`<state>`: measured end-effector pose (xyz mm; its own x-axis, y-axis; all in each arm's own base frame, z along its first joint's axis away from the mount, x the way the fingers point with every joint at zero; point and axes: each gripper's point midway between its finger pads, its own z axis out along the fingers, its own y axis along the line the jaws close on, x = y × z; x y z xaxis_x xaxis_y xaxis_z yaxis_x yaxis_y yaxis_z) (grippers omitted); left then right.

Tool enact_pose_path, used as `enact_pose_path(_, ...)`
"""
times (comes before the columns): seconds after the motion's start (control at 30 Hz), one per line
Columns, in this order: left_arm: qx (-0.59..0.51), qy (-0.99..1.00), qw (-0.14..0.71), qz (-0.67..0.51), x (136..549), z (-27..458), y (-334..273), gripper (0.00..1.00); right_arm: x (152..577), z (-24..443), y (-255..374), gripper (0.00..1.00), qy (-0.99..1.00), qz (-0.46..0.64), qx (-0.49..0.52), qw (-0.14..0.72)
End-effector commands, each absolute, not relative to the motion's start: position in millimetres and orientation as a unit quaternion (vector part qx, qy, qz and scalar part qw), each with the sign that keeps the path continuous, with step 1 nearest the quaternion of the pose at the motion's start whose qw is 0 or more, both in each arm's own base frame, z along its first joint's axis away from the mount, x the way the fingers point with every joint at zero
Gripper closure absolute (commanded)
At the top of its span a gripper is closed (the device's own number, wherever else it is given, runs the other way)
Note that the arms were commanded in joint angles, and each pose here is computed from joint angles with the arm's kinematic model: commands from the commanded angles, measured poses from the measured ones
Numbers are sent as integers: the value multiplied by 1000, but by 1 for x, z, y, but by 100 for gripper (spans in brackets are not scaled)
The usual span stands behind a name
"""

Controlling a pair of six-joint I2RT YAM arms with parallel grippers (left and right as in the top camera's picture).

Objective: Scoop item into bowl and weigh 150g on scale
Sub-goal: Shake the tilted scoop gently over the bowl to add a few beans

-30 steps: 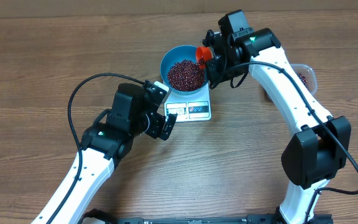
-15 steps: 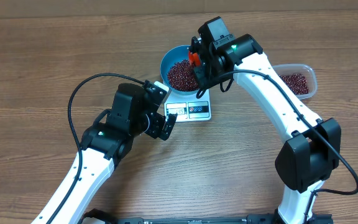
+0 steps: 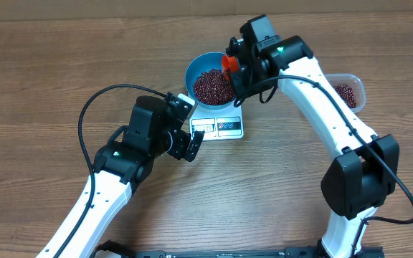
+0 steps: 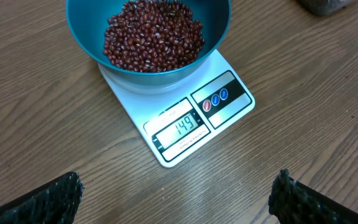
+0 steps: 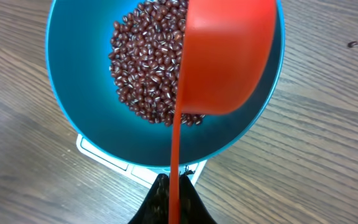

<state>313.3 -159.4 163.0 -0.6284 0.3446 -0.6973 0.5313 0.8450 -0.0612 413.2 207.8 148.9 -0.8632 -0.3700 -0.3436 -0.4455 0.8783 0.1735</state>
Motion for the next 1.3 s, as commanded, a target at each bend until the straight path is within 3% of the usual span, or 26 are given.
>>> enact_pose_path(0.0,248,888,362,-136,317,170,-161,0,421,185,207,96,945,177,-203,185)
enact_pose_path(0.73,248,888,362,-136,317,170,-161,0,423,187,195,97,943,207,-188,178)
enact_pose_path(1.27,248,888,362,-136,317,170,-161,1,419,177,202,96,955,99,-208,189)
